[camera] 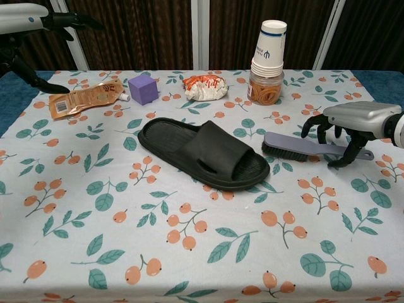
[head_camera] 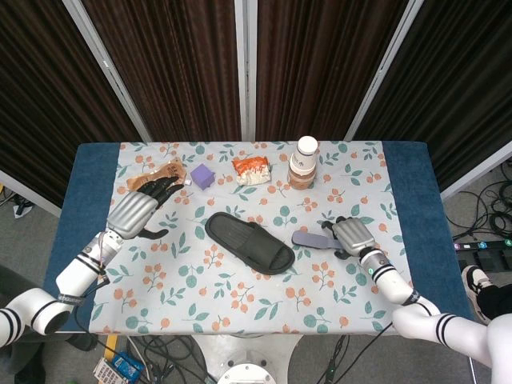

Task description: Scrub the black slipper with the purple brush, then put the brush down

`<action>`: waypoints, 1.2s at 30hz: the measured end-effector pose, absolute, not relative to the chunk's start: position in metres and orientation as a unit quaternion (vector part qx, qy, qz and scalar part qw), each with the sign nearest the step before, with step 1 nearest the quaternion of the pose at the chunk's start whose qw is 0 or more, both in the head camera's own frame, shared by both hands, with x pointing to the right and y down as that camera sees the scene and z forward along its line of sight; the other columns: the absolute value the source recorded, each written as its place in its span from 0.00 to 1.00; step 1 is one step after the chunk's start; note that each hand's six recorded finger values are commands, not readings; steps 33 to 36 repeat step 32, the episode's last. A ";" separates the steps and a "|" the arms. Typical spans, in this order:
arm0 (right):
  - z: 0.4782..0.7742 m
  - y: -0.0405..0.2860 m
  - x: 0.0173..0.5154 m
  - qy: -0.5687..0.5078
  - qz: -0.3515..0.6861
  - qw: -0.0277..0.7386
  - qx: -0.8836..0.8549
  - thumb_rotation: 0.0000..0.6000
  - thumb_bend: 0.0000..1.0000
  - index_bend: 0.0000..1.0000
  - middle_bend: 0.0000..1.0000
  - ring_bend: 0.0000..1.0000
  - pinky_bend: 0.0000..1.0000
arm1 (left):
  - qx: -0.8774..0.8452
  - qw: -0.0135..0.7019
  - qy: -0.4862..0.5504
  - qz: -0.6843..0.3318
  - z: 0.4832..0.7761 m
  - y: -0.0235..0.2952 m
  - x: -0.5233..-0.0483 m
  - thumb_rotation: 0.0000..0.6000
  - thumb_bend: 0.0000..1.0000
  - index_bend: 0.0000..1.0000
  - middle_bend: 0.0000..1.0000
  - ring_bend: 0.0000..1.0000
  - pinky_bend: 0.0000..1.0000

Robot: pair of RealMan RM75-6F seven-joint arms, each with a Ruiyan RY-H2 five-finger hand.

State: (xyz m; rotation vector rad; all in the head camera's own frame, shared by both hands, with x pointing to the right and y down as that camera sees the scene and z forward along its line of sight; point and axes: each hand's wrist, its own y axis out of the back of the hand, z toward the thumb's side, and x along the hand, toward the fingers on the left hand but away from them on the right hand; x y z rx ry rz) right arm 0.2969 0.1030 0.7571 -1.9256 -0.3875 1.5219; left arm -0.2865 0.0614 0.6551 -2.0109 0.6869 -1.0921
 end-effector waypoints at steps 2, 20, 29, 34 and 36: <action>0.751 0.103 0.299 -0.150 0.580 0.316 -0.736 1.00 0.00 0.00 0.00 0.00 0.00 | -0.781 0.366 0.272 -0.426 0.653 0.063 -0.291 1.00 0.26 0.11 0.10 0.05 0.15; 0.628 0.109 0.412 -0.329 0.573 0.369 -0.654 1.00 0.18 0.00 0.11 0.04 0.15 | -0.655 0.348 0.379 -0.554 0.630 0.117 -0.435 1.00 0.23 0.11 0.11 0.05 0.15; 0.579 0.181 0.456 -0.399 0.579 0.370 -0.608 1.00 0.18 0.00 0.10 0.03 0.11 | -0.588 0.366 0.431 -0.579 0.604 0.172 -0.466 1.00 0.22 0.11 0.11 0.05 0.15; 0.569 0.200 0.457 -0.411 0.572 0.368 -0.607 1.00 0.18 0.00 0.10 0.03 0.11 | -0.576 0.373 0.441 -0.578 0.596 0.191 -0.464 1.00 0.22 0.11 0.11 0.05 0.15; 0.569 0.200 0.457 -0.411 0.572 0.368 -0.607 1.00 0.18 0.00 0.10 0.03 0.11 | -0.576 0.373 0.441 -0.578 0.596 0.191 -0.464 1.00 0.22 0.11 0.11 0.05 0.15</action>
